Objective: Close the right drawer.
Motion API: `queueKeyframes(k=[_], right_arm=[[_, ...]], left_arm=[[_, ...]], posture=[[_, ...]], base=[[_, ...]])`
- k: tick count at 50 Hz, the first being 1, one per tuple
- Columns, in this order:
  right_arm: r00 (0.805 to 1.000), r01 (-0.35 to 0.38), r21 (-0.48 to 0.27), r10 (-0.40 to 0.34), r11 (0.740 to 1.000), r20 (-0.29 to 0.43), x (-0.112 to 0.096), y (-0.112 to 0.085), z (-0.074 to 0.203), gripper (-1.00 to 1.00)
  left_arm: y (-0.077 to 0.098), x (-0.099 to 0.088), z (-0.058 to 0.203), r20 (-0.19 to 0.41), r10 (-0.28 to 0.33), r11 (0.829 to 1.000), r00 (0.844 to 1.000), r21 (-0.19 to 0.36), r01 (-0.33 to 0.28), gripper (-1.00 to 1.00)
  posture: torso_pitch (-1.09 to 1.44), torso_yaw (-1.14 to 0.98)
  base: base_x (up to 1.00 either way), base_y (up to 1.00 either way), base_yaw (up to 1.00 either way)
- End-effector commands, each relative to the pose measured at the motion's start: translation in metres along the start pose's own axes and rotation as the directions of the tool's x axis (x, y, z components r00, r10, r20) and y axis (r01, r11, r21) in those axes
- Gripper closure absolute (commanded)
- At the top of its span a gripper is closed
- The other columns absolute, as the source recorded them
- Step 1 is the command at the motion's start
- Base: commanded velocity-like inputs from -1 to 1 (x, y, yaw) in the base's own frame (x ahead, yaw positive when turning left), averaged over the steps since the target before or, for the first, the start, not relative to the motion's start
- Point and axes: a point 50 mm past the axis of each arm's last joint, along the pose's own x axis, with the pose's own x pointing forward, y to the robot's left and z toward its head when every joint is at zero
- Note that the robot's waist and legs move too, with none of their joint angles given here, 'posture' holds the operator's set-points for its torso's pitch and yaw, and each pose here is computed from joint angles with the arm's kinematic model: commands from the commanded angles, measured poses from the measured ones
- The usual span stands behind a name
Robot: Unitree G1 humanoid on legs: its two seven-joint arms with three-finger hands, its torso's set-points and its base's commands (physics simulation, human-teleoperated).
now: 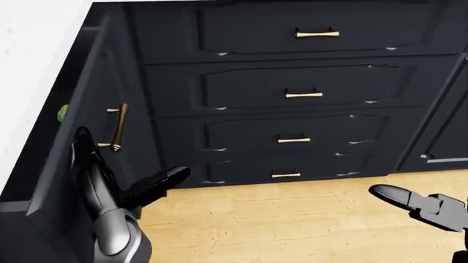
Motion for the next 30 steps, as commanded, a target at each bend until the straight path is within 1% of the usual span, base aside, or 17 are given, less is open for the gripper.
queueKeyframes(k=[1,4,22,30], right_arm=[[0.996,-0.008,0.008,0.007,1.000,0.084,0.0052,0.0016,0.0145,-1.00],[0.997,-0.007,0.010,0.006,1.000,0.082,0.0056,0.0015,0.0143,-1.00],[0.997,-0.012,0.009,0.011,1.000,0.076,0.0050,0.0032,0.0121,-1.00],[0.997,-0.015,0.004,0.015,1.000,0.079,0.0051,0.0039,0.0126,-1.00]], left_arm=[[0.0059,0.0100,0.0227,0.087,0.058,0.997,0.994,-0.059,-0.053,-1.00],[0.0058,0.0095,0.0242,0.097,0.061,0.997,0.993,-0.061,-0.055,-1.00],[0.0127,0.0161,0.0287,0.100,0.096,0.993,0.990,-0.074,-0.089,-1.00],[0.0141,0.0173,0.0302,0.107,0.102,0.993,0.989,-0.075,-0.094,-1.00]], posture=[[0.00,0.00],[0.00,0.00],[0.00,0.00],[0.00,0.00]], base=[[0.00,0.00,0.00],[0.00,0.00,0.00],[0.00,0.00,0.00],[0.00,0.00,0.00]])
